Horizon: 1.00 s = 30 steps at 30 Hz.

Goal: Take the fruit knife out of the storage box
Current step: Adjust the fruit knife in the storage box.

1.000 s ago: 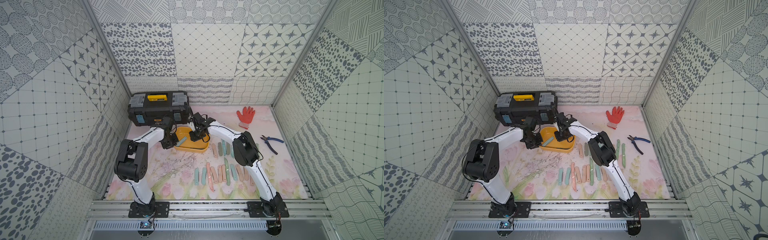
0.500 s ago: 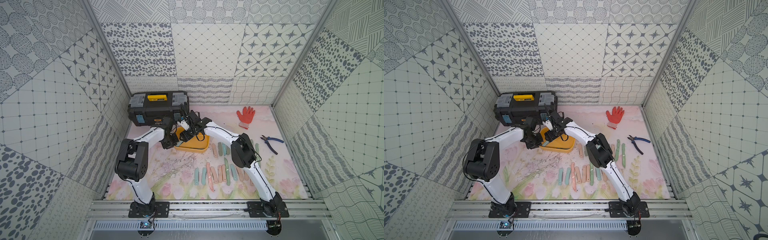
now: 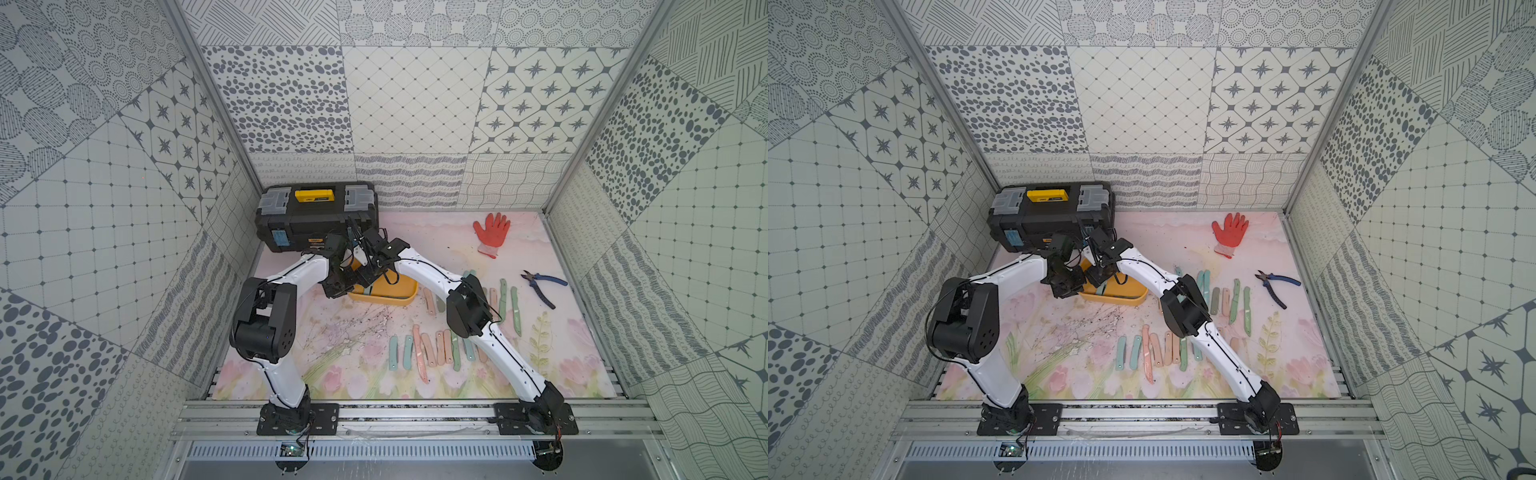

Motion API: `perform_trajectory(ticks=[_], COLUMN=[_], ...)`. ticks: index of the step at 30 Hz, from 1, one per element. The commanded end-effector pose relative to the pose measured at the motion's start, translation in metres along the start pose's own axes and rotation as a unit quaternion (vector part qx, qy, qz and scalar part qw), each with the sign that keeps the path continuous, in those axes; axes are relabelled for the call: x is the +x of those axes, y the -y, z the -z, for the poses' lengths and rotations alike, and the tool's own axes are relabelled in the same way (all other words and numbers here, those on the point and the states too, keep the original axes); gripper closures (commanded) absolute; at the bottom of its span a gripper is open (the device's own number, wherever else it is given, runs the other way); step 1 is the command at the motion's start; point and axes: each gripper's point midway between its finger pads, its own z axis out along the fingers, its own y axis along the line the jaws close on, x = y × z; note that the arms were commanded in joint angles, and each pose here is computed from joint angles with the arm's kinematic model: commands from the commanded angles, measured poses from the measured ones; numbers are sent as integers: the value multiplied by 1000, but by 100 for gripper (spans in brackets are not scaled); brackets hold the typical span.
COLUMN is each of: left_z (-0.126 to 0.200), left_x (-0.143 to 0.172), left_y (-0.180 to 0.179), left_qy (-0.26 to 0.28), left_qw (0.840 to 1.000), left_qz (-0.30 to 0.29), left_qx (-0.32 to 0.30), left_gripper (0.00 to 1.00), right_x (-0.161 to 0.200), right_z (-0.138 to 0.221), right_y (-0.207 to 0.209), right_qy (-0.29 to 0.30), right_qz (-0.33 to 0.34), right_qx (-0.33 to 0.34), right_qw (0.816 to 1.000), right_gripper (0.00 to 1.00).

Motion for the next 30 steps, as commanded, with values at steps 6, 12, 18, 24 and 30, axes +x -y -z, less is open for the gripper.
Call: perform_trajectory(ticks=[6, 12, 18, 24, 30], left_z=[-5, -5, -3, -2, -3], left_x=[7, 8, 7, 7, 6], left_y=[-4, -5, -4, -4, -4], left_qy=[-17, -19, -17, -15, -16], left_qw=[1000, 1000, 1000, 1000, 1000], left_qz=[-3, -2, -2, -3, -2], left_qx=[-8, -9, -8, -8, -8], left_gripper=[82, 82, 82, 81, 82], right_x=[50, 36, 1, 7, 24], right_z=[12, 43, 67, 61, 84], right_y=[44, 43, -1, 19, 18], right_qy=[-81, -25, 71, 13, -48], right_qz=[-14, -47, -2, -26, -36], right_qx=[109, 71, -30, 28, 32], right_qw=[991, 996, 997, 999, 998], right_gripper=[29, 31, 30, 30, 34])
